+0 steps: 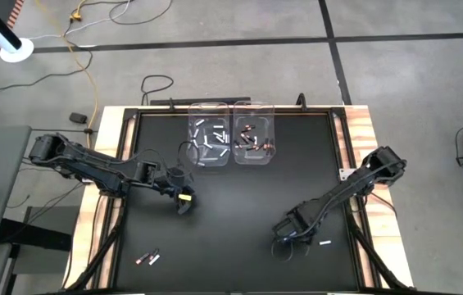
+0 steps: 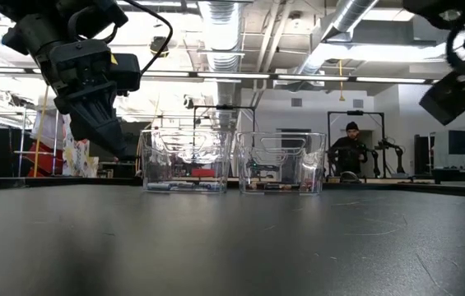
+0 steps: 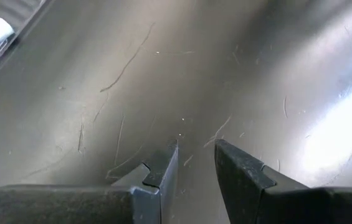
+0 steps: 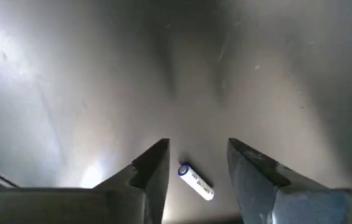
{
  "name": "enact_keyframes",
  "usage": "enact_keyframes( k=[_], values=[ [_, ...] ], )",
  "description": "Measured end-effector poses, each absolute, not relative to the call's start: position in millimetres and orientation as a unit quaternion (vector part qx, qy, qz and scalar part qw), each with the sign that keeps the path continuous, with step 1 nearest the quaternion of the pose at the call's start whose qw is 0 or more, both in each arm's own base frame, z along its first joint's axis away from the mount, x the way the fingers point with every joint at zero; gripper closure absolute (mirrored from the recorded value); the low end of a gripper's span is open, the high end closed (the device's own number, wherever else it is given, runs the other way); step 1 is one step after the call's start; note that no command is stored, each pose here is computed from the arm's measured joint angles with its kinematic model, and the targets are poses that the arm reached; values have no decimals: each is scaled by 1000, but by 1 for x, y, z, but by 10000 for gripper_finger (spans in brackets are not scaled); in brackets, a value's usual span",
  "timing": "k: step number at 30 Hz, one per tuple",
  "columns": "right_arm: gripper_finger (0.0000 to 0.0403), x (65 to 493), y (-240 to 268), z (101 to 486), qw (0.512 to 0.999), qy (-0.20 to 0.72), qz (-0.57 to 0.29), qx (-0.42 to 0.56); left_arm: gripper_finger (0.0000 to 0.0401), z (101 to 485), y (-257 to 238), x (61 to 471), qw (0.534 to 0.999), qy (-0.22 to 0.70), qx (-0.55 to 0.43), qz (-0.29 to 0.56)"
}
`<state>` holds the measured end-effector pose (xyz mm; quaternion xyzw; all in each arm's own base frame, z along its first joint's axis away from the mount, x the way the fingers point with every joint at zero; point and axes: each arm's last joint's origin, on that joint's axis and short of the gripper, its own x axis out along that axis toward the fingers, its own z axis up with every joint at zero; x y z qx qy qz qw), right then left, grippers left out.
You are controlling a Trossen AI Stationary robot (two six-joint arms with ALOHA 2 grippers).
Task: Sort batteries
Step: Put the white battery into the left transparent bin
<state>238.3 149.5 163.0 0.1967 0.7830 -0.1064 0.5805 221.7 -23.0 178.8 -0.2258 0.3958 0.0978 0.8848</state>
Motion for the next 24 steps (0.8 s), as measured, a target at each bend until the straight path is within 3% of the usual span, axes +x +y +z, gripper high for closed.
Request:
enact_keyframes(
  k=[10, 24],
  values=[
    [208, 222, 166, 162, 589, 802, -15, 101, 301, 179, -22, 222, 878, 384, -258, 127],
    [226, 191, 195, 162, 585, 811, 7, 20, 301, 179, -22, 222, 875, 378, -269, 140]
  ],
)
